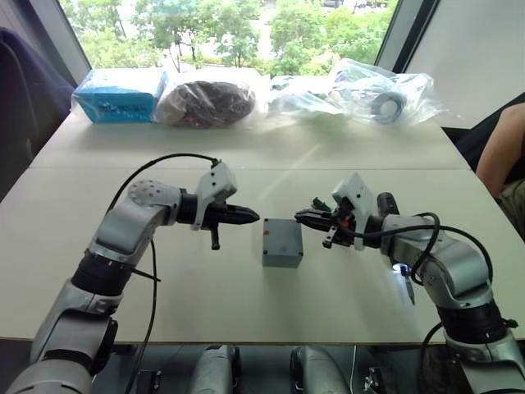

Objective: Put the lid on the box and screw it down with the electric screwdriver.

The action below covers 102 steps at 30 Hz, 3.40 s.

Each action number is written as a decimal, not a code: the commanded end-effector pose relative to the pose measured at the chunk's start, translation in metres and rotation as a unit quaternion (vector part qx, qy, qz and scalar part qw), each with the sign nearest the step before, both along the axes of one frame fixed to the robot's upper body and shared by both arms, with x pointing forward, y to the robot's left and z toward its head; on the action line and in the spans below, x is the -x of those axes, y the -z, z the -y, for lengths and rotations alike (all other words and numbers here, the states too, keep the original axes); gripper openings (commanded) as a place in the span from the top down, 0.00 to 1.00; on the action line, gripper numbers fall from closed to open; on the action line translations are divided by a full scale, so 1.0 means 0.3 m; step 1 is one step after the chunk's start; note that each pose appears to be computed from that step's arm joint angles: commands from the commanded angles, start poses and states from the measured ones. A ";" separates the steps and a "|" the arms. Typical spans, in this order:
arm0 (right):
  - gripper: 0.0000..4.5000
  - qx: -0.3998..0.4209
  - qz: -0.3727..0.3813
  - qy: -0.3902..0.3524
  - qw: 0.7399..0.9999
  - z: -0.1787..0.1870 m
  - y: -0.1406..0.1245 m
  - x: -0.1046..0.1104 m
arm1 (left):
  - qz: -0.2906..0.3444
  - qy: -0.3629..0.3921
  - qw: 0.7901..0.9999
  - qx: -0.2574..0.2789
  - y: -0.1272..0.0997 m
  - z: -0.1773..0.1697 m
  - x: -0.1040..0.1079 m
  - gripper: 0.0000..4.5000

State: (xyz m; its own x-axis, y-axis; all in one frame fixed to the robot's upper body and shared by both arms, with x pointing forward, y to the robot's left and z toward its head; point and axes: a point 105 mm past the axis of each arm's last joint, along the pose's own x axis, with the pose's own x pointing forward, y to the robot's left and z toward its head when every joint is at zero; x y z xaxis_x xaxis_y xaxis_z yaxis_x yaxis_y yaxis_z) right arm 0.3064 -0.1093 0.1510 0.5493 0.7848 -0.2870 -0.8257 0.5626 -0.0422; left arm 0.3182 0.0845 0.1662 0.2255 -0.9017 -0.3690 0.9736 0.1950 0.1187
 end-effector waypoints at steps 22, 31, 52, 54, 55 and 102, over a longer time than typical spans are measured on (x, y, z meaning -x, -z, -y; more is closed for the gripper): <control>0.99 0.011 0.013 0.009 1.000 0.008 0.020 -0.016 | 0.022 0.017 0.999 0.021 -0.058 0.018 0.016 1.00; 0.30 0.013 0.021 0.019 1.000 0.030 -0.010 -0.026 | 0.024 0.024 0.999 0.032 -0.066 0.033 0.017 1.00; 0.03 0.082 -0.237 0.290 0.923 0.531 -0.180 0.064 | 0.085 0.203 0.974 0.045 -0.164 0.190 0.146 1.00; 0.03 0.089 -0.282 0.306 0.905 0.577 -0.146 0.087 | 0.080 0.215 0.972 0.052 -0.164 0.202 0.162 1.00; 0.03 0.095 -0.301 0.312 0.896 0.593 -0.129 0.097 | 0.079 0.219 0.971 0.053 -0.163 0.205 0.168 1.00; 0.60 0.170 -0.289 0.318 0.887 0.629 -0.018 -0.131 | 0.098 0.096 0.990 0.039 -0.105 0.140 0.090 1.00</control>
State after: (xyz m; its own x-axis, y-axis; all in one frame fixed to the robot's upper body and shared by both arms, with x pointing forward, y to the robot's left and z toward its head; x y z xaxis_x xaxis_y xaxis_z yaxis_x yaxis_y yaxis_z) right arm 0.3218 -0.2892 0.1179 0.3665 0.2050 -0.9076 -0.2950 0.9507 0.0956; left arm 0.2826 0.0345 0.1820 0.0714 -0.9485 -0.3086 0.9635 -0.0143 0.2672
